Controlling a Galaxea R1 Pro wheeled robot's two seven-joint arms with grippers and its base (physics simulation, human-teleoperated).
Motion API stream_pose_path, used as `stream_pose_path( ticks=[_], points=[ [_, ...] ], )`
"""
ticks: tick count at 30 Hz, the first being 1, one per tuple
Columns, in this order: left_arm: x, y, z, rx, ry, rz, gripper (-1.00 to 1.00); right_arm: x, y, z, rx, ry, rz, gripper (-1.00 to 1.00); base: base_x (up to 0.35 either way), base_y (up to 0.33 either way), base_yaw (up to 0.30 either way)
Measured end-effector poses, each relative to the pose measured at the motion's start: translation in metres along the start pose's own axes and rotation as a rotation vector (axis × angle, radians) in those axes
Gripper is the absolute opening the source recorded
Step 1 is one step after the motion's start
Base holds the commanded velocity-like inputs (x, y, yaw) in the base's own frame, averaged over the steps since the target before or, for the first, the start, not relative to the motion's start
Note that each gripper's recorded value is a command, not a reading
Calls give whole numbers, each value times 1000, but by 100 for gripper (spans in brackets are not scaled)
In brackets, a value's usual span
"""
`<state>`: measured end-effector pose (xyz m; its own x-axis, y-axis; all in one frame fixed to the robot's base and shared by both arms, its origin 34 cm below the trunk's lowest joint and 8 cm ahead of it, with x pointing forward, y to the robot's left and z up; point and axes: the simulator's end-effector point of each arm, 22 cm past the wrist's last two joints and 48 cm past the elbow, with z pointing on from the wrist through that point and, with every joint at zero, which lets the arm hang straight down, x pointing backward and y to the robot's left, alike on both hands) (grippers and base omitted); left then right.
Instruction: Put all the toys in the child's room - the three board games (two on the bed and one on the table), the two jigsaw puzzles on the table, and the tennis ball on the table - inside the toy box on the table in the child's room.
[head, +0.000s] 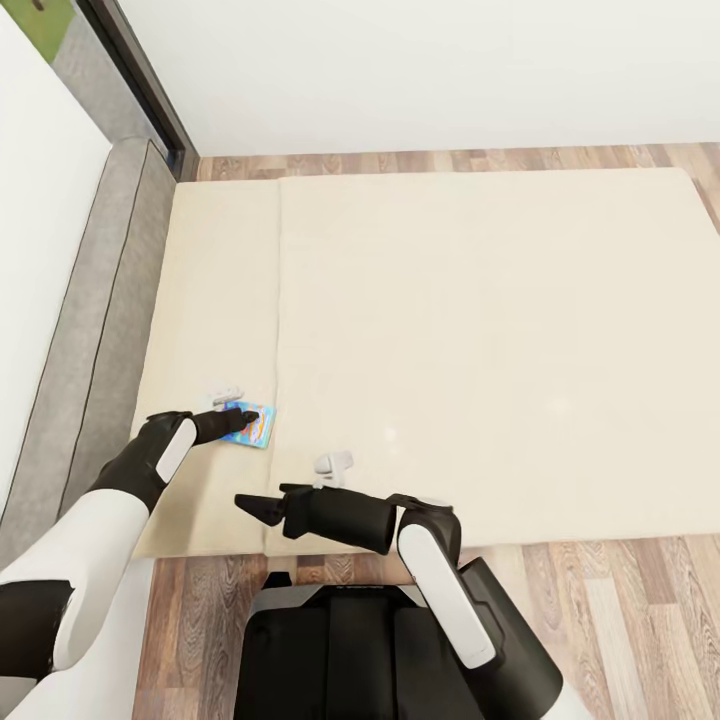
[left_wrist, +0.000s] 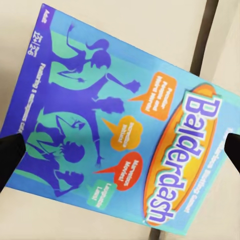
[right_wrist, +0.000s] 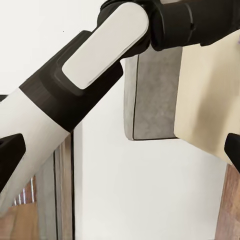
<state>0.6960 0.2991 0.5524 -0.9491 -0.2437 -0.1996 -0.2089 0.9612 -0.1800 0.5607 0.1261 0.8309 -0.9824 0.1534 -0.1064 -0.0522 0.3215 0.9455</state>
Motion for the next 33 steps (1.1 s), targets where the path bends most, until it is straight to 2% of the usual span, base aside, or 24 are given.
stream_pose_path(
  ticks=[33],
  points=[
    [0, 4, -1, -4, -1, -6, 100, -2, 0, 2, -2, -14, 1, 100, 0, 0, 0]
  ],
)
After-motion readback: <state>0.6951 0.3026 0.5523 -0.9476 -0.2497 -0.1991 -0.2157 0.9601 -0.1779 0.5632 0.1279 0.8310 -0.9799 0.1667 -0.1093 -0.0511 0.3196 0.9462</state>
